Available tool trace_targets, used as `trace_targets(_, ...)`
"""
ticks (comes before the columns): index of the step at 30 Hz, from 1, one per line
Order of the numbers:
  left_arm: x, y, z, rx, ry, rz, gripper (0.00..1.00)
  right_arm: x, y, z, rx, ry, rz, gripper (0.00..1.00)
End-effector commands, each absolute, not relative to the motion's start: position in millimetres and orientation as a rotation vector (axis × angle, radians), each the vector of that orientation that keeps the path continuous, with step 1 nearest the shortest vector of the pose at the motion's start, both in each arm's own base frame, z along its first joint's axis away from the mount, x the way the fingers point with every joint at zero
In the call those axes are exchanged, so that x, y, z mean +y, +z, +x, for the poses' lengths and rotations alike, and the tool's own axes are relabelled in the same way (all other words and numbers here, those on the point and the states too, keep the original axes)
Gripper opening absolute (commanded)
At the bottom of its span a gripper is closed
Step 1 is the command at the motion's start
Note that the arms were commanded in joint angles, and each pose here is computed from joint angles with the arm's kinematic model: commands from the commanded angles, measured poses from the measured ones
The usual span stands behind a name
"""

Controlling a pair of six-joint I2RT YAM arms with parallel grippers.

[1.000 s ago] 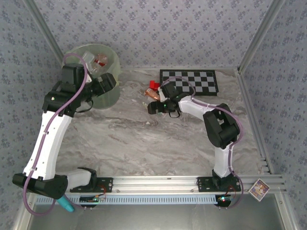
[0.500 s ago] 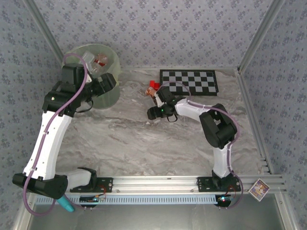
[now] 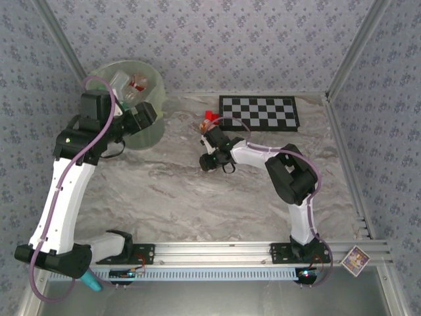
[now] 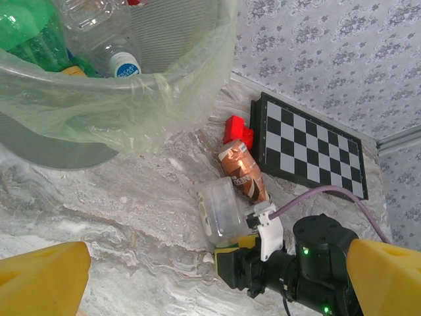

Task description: Put the plastic bottles in the bin

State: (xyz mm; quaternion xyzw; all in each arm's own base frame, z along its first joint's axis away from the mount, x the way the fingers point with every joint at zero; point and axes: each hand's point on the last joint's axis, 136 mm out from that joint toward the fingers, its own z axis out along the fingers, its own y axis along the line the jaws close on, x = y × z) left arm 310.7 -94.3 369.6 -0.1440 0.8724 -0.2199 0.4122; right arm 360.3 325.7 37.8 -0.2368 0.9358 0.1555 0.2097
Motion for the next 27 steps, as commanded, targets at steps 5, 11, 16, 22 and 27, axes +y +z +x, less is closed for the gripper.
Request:
trace_targets(5,-93,372,309,2.147,-0.622,-0.407,1.00,329,102,351,2.452,0.400,-0.681,0.35)
trace_targets(11,-111,371,317,2.135,-0.785,-0.387,0.97,332,154,336,2.353,0.432,-0.666,0.35)
trace_targets(16,-128,364,321,2.146,-0.907,-0.361,0.91,342,206,322,2.254,0.493,-0.661,0.35)
trace_targets(22,-154,372,326,2.116,-1.078,-0.237,0.86,360,264,302,2.140,0.599,-0.698,0.35)
trace_targets(27,-166,370,323,2.130,-1.142,-0.149,0.85,372,292,288,2.109,0.744,-0.701,0.34)
